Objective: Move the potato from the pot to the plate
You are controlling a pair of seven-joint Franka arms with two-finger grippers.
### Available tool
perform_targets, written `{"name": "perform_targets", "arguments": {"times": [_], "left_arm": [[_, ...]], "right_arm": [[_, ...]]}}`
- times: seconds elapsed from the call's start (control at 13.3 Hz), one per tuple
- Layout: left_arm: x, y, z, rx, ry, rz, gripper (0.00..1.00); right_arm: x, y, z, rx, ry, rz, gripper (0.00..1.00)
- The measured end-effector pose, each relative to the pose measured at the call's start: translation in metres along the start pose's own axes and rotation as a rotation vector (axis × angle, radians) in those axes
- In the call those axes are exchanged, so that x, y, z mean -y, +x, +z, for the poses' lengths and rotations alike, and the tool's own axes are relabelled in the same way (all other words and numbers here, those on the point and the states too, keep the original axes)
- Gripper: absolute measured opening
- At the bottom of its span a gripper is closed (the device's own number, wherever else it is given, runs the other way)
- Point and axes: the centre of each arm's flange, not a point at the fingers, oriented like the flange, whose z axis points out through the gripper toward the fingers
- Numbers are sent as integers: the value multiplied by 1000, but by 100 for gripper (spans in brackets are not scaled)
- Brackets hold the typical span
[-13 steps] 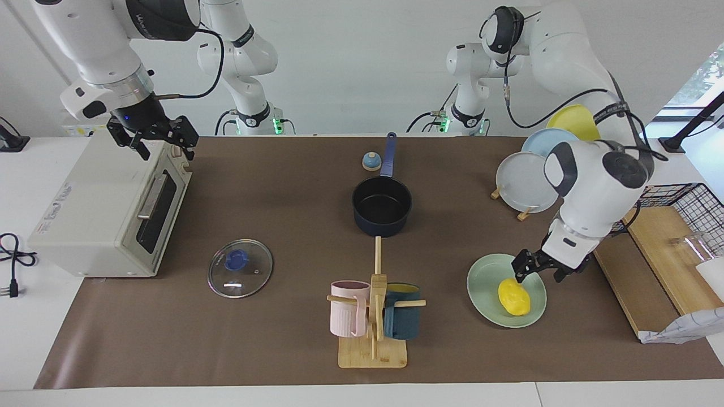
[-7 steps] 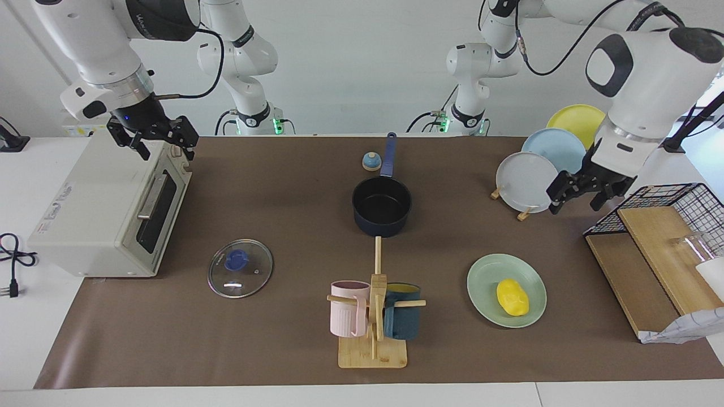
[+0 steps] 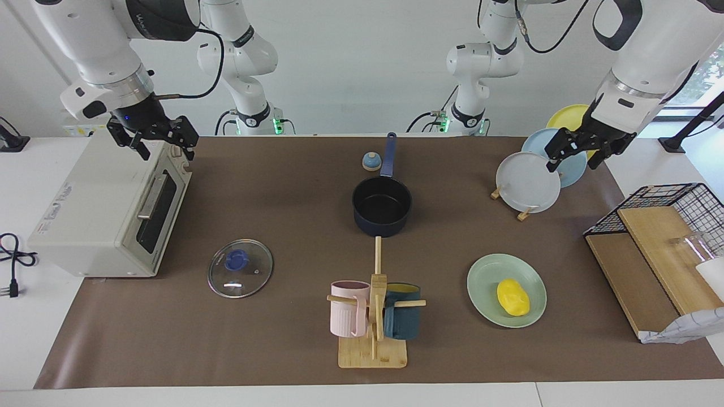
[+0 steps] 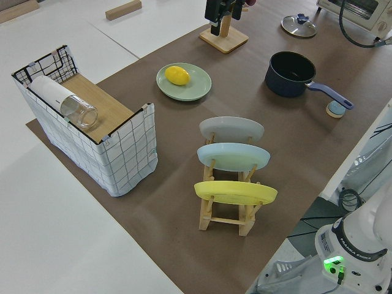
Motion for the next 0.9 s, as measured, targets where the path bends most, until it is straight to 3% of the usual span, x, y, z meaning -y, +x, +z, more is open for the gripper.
{"name": "perform_targets", "arguments": {"times": [0.23, 0.9], "left_arm": [[0, -11, 14, 31, 3, 1, 100], [-10, -26, -4, -11, -8, 19, 100]], "right_arm": [[0, 0, 0, 0, 0, 0, 100], [0, 0, 0, 0, 0, 0, 100]]}}
